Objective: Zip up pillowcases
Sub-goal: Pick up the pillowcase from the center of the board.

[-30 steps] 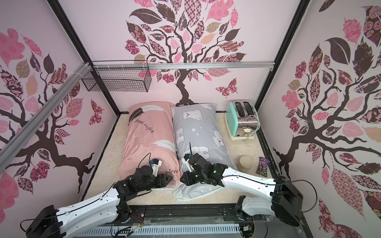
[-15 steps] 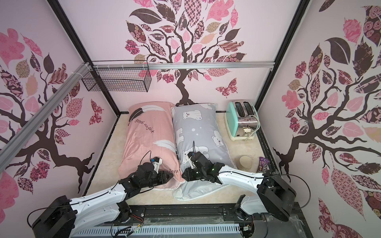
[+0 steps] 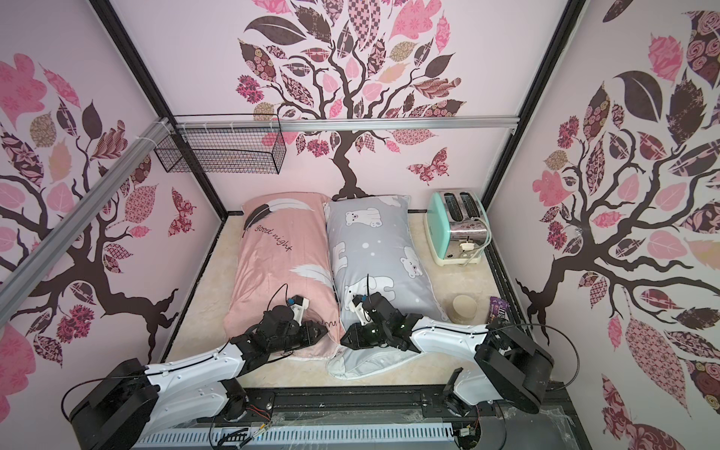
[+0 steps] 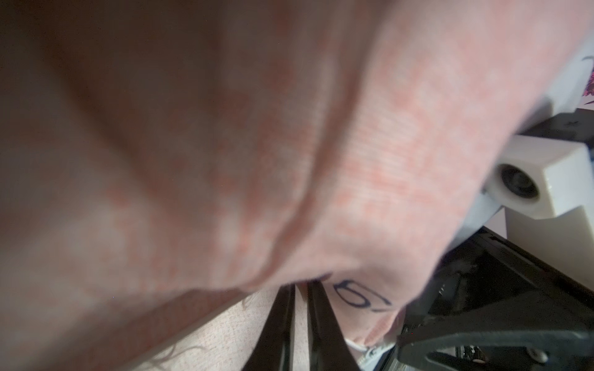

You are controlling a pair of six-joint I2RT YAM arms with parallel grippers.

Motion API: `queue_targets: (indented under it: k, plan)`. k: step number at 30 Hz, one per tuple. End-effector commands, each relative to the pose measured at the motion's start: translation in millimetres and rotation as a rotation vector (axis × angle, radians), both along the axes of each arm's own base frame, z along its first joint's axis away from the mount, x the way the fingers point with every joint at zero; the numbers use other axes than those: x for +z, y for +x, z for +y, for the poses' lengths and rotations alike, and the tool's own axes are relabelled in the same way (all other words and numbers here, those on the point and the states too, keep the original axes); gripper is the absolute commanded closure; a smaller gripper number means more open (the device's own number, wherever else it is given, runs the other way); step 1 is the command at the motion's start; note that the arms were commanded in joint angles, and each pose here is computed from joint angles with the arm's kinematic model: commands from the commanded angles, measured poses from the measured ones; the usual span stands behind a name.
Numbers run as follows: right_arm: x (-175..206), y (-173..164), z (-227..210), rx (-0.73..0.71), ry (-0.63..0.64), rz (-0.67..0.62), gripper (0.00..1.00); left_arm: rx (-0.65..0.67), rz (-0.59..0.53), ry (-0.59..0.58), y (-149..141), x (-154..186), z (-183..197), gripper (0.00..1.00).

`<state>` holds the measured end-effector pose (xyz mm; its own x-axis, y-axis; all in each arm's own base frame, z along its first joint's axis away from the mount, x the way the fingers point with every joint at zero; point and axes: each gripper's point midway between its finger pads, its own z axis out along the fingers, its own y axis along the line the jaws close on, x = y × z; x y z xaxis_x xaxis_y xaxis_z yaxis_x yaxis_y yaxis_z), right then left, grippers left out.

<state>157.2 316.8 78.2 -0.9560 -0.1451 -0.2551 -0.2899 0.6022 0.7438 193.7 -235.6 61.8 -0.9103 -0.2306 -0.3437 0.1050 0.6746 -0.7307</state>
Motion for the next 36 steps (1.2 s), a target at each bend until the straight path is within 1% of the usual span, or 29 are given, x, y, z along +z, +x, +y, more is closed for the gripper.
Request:
queue_targets:
  k: [1,3,5,6,8,10,11,13,15,16,17,18,19,20,21,22,23,27,29,31,33,36]
  plan:
    - [6.3,-0.9,5.5,0.002,0.024,0.015,0.85,0.010,-0.005,0.000,2.3,-1.8,1.4,0.86]
    - [13.4,6.7,4.2,-0.008,-0.001,-0.033,0.91,-0.004,0.017,0.041,-1.7,-6.1,4.5,0.84]
    - [20.7,14.0,1.4,-0.013,-0.056,-0.091,0.96,-0.016,0.031,0.100,-6.3,-5.6,11.9,0.84]
    - [23.5,17.8,-0.7,-0.013,-0.104,-0.128,0.99,-0.012,0.027,0.141,-8.3,-2.0,18.9,0.84]
    - [26.5,20.2,-2.9,0.003,-0.217,-0.201,1.00,0.007,0.007,0.211,-13.1,10.7,35.9,0.82]
    - [26.8,23.4,-1.9,0.011,-0.328,-0.256,1.00,0.024,-0.025,0.241,-19.6,28.4,51.4,0.82]
    - [25.6,24.7,-1.5,0.015,-0.380,-0.276,1.00,0.026,-0.033,0.234,-22.6,35.0,54.4,0.81]
    - [23.9,30.8,-0.9,0.016,-0.521,-0.351,1.00,0.018,-0.044,0.169,-30.7,48.1,53.1,0.80]
    - [20.4,34.1,1.3,0.029,-0.595,-0.377,1.00,0.012,-0.041,0.085,-36.6,53.6,47.7,0.80]
    - [17.6,34.6,2.7,0.035,-0.603,-0.375,1.00,0.018,-0.039,0.040,-38.0,54.5,44.8,0.80]
    - [16.5,33.4,5.2,0.041,-0.589,-0.372,1.00,0.027,-0.046,-0.006,-37.7,57.0,42.2,0.80]
    - [16.1,28.8,10.1,0.056,-0.550,-0.359,1.00,0.032,-0.048,-0.067,-37.9,58.4,37.5,0.82]
    - [19.9,23.6,18.0,0.072,-0.487,-0.347,1.00,0.037,-0.048,-0.135,-37.2,60.2,31.9,0.84]
    - [23.5,17.3,26.3,0.090,-0.413,-0.327,1.00,0.026,-0.052,-0.228,-36.5,65.9,22.1,0.89]
    - [26.6,11.0,32.2,0.107,-0.352,-0.300,1.00,0.020,-0.039,-0.289,-37.1,66.4,15.2,0.92]
    - [28.8,6.9,35.3,0.113,-0.300,-0.264,1.00,0.021,-0.024,-0.326,-36.9,64.8,10.2,0.96]
    - [29.9,5.6,36.0,0.115,-0.276,-0.244,1.00,0.024,-0.020,-0.332,-36.6,62.1,6.6,0.99]
    - [32.1,3.4,38.4,0.112,-0.212,-0.203,1.00,0.017,-0.055,-0.347,-31.8,69.0,-7.5,1.00]
    - [37.6,-2.3,45.1,0.124,-0.124,-0.157,1.00,0.006,-0.045,-0.317,-27.7,63.8,-13.6,1.00]
    - [48.6,-4.4,48.5,0.128,-0.033,-0.130,1.00,0.022,-0.018,-0.280,-23.6,47.3,-14.7,1.00]
    - [58.7,-5.7,49.0,0.133,0.021,-0.124,1.00,0.035,-0.010,-0.296,-18.3,40.2,-18.9,1.00]
    - [72.1,-10.7,57.9,0.156,0.131,-0.082,1.00,0.017,-0.009,-0.322,-10.3,40.3,-34.8,1.00]
